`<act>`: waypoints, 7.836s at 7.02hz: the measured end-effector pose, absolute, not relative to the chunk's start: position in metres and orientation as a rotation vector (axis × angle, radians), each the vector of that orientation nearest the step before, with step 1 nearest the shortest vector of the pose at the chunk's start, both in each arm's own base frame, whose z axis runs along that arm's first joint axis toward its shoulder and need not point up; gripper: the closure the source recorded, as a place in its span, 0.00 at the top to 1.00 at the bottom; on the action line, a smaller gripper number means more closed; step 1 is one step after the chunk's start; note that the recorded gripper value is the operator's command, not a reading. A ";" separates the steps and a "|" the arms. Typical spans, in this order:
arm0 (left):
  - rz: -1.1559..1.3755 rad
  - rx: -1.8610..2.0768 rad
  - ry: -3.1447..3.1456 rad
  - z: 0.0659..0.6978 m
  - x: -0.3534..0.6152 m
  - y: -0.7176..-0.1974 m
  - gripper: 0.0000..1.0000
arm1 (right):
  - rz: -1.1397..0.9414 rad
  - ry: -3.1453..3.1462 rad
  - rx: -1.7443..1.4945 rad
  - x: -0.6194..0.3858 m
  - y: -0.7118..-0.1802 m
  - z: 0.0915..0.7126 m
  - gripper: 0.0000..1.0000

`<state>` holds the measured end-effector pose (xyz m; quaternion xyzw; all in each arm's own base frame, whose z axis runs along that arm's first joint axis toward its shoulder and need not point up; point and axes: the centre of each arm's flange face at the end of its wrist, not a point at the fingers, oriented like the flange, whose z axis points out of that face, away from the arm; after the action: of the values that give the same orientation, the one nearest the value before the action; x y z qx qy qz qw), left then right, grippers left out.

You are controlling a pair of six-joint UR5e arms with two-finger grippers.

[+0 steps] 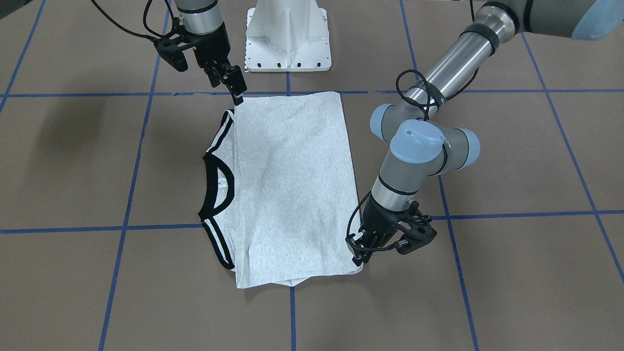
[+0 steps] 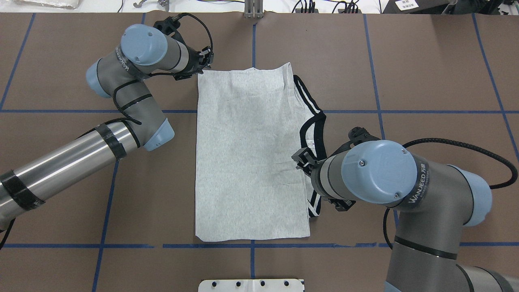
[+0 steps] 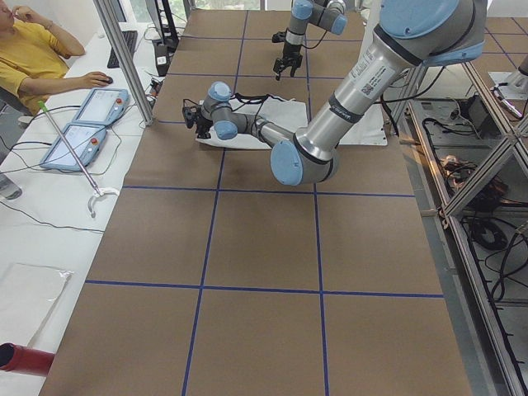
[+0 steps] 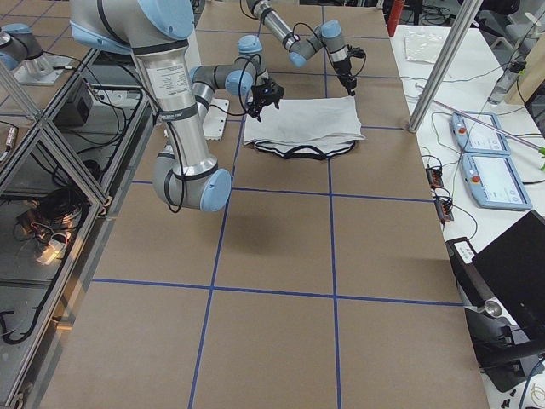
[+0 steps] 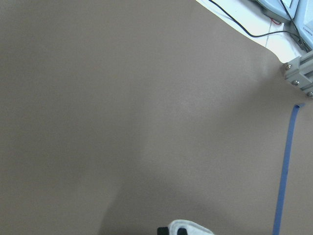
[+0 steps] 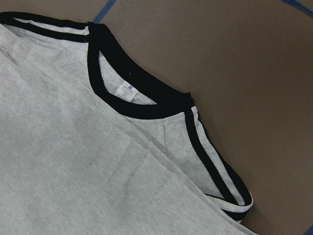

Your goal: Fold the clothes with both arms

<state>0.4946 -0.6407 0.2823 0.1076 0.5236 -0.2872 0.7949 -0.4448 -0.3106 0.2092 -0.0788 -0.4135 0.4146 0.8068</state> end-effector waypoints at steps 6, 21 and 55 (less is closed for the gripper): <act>-0.575 0.270 1.252 0.276 0.427 -0.563 1.00 | 0.919 -0.848 -0.061 -0.525 -0.276 0.256 1.00; -0.605 0.223 1.246 0.295 0.428 -0.543 0.99 | 0.960 -0.810 -0.119 -0.544 -0.243 0.283 0.00; -0.643 0.163 1.138 0.229 0.460 -0.473 0.00 | 0.942 -0.785 -0.018 -0.478 -0.490 0.197 0.00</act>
<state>0.4597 -0.4729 0.2290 0.0755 0.5286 -0.2986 0.7910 -0.4776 -0.4898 0.1973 -0.0082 -0.3684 0.4419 0.8179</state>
